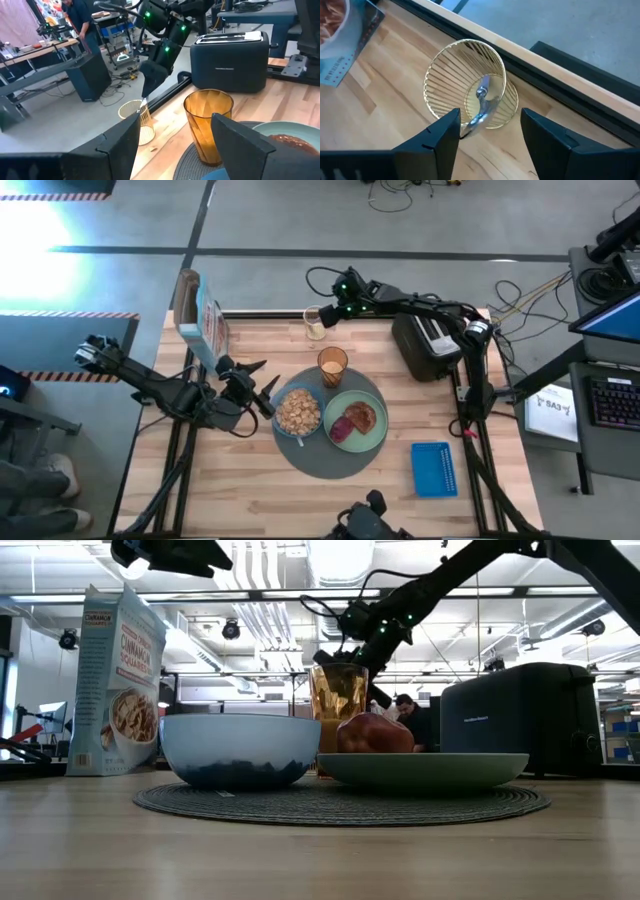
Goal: Arrange a breakfast setting
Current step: Put the violet spoon on the table to the right side of the green plate
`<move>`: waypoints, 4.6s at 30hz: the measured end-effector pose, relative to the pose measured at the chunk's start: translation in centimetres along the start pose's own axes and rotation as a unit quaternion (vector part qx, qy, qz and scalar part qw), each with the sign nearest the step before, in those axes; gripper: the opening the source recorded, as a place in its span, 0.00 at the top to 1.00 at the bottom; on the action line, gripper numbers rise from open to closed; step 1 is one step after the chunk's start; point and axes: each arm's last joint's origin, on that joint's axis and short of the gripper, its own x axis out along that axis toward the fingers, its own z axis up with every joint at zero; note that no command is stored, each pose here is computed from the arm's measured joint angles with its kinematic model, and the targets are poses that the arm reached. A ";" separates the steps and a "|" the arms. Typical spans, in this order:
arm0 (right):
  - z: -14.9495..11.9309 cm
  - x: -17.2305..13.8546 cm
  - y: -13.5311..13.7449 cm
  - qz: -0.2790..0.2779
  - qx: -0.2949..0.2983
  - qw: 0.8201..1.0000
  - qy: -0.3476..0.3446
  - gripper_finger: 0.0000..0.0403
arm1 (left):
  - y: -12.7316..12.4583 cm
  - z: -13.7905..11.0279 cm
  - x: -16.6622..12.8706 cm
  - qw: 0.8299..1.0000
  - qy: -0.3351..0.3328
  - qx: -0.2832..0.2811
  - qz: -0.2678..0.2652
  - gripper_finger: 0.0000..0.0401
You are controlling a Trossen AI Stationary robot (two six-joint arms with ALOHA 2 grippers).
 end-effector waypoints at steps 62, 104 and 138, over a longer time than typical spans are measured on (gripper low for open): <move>-5.3 -18.4 14.5 0.168 -0.488 0.851 -0.098 0.98 | -4.6 -0.1 2.6 0.995 -0.040 0.085 -0.026 0.43; -8.6 -18.8 19.0 0.150 -0.572 0.793 -0.143 0.98 | -4.5 0.6 4.3 0.989 -0.040 0.010 -0.145 0.65; -15.8 -20.7 11.0 -0.033 -0.148 0.926 0.345 0.98 | -4.4 0.0 4.4 0.989 -0.023 0.048 -0.137 0.65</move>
